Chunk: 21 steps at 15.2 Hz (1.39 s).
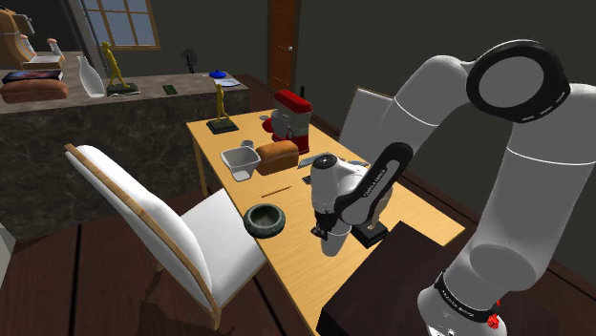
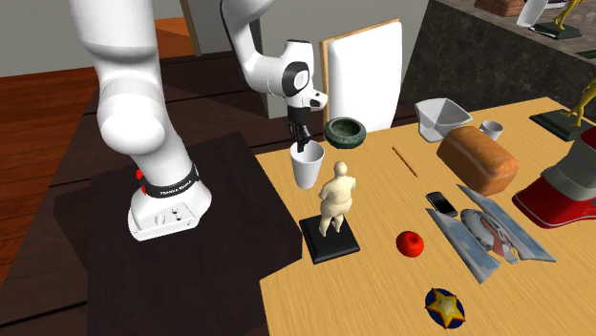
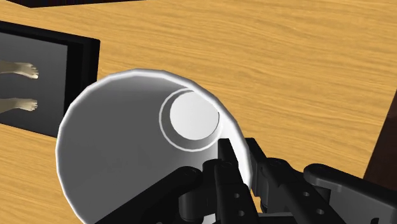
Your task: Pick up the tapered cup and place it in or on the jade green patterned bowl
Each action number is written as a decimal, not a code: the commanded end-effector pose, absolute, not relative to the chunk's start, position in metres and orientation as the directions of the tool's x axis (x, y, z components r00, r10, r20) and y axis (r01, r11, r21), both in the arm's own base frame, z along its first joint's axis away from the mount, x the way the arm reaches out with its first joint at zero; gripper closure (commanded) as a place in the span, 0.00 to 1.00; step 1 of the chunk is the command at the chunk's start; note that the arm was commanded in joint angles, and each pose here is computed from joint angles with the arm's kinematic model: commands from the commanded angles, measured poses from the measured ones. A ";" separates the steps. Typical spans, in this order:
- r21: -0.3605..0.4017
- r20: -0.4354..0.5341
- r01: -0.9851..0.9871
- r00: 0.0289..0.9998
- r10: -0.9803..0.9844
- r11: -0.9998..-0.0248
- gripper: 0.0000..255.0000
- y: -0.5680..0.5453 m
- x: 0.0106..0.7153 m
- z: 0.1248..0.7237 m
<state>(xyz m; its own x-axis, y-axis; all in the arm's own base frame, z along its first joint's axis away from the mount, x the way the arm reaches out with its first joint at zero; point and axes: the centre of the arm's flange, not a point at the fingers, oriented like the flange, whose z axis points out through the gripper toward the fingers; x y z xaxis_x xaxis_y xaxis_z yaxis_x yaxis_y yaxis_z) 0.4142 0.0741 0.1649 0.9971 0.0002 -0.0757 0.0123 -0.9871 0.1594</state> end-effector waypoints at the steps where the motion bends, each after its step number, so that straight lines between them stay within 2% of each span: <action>1: 0.159 -0.076 0.012 0.997 0.000 -0.987 1.00 0.075 0.414 0.176; 21: 0.159 -0.076 0.012 0.997 0.000 -0.987 1.00 0.075 0.414 0.281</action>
<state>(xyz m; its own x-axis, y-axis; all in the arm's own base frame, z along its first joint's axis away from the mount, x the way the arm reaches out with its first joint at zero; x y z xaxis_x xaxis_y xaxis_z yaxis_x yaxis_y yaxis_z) 0.4147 0.0749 0.2768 0.9971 0.0003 -0.0755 0.0123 -0.9871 0.1594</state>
